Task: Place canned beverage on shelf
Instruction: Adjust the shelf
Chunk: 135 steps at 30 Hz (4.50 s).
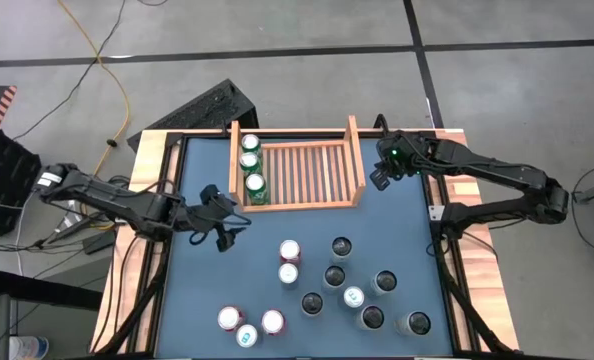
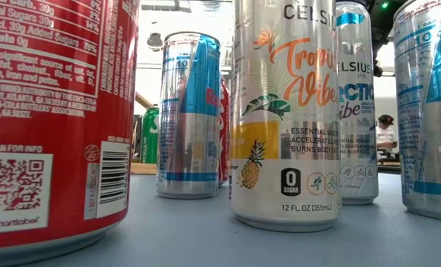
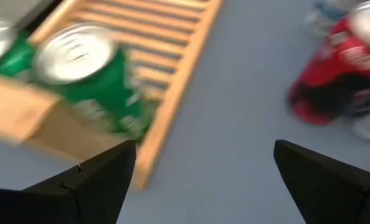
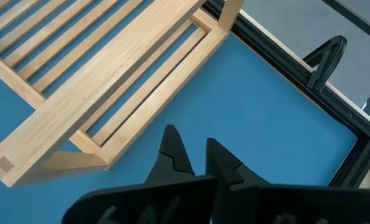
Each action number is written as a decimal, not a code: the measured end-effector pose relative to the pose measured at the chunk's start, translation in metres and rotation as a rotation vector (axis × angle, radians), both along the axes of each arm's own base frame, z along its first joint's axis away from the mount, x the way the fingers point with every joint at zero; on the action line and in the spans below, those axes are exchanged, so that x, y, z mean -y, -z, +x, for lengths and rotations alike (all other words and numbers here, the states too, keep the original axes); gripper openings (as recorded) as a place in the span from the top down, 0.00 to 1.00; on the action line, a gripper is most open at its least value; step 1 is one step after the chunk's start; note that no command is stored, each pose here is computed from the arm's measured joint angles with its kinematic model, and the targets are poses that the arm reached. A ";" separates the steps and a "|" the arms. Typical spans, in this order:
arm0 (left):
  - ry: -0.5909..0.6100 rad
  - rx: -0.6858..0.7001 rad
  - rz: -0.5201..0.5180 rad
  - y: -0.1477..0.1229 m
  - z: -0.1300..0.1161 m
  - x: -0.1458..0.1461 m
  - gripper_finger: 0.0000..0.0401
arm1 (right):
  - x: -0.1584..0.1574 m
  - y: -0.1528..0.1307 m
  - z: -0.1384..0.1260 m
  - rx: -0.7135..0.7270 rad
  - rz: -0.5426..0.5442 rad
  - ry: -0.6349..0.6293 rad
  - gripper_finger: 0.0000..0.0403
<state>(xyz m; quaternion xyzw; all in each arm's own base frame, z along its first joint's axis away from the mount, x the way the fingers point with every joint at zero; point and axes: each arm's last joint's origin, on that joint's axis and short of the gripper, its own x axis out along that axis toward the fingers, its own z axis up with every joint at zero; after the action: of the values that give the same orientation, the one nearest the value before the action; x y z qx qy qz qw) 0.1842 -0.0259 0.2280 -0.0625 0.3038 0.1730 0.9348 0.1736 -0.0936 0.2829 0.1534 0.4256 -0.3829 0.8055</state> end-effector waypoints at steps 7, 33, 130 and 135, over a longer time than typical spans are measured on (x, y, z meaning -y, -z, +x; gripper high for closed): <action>0.036 -0.045 0.049 0.003 0.001 -0.010 0.08 | 0.000 0.000 0.000 -0.004 0.000 -0.002 1.00; 0.027 -0.017 0.103 -0.004 0.006 -0.051 0.08 | -0.007 -0.004 0.008 0.068 0.010 -0.096 1.00; 0.077 0.305 -0.330 -0.076 0.055 -0.105 0.22 | -0.058 -0.009 0.020 0.053 0.031 -0.339 1.00; 0.158 0.135 -0.241 -0.091 0.082 -0.114 0.42 | -0.058 -0.009 0.020 0.053 0.031 -0.338 1.00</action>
<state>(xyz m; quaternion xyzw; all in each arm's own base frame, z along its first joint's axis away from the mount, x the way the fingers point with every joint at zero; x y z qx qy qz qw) 0.2657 0.0879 0.3192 -0.1616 0.2627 0.0568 0.9496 0.1935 -0.0357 0.2914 0.1023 0.4297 -0.2309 0.8670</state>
